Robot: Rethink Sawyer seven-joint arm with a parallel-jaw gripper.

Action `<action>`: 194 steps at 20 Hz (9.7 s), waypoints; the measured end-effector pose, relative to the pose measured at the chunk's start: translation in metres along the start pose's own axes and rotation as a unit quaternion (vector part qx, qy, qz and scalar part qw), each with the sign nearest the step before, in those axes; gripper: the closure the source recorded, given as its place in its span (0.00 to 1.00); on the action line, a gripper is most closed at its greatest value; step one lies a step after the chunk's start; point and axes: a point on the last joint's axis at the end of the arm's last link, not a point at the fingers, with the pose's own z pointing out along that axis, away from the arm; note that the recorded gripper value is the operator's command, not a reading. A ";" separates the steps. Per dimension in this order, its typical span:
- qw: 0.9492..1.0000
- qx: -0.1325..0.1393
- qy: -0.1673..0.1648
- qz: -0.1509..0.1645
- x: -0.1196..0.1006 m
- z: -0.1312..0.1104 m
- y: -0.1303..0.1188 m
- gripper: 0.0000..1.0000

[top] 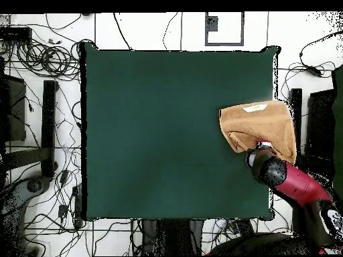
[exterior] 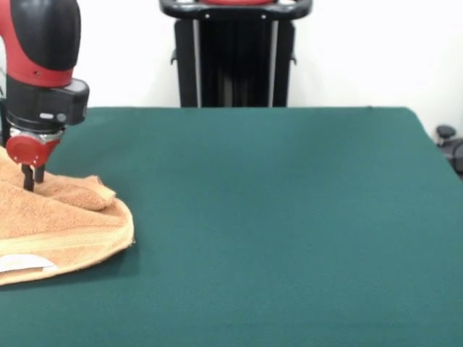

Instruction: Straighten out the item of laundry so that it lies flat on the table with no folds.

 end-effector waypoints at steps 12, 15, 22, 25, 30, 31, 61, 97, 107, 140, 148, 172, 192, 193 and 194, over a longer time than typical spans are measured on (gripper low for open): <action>0.999 0.051 0.001 0.017 0.056 -0.037 0.033 0.00; 0.998 0.052 0.010 0.023 0.074 -0.042 0.044 0.00; 0.997 0.064 0.011 0.044 0.092 -0.042 0.059 0.00; 0.996 0.069 0.009 0.052 0.090 -0.037 0.058 0.00; 0.994 0.079 0.009 0.079 0.060 -0.025 0.043 0.00; 0.993 0.081 0.009 0.084 0.054 -0.024 0.040 0.00; 0.988 0.087 -0.046 0.118 -0.019 -0.006 -0.005 0.00; 0.955 0.002 -0.003 0.295 -0.151 -0.049 -0.053 0.00; 0.953 0.015 0.048 0.298 -0.141 -0.048 -0.054 0.00; 0.969 0.015 0.065 0.240 -0.080 -0.054 -0.013 0.00; 0.975 0.019 0.052 0.216 -0.033 -0.063 0.021 0.00; 0.965 0.060 0.018 0.256 -0.015 -0.018 0.023 0.00; 0.973 0.070 -0.056 0.214 -0.030 -0.040 0.012 1.00; 0.972 0.069 -0.059 0.216 -0.038 -0.040 0.008 1.00; 0.971 0.065 -0.063 0.220 -0.053 -0.039 0.001 1.00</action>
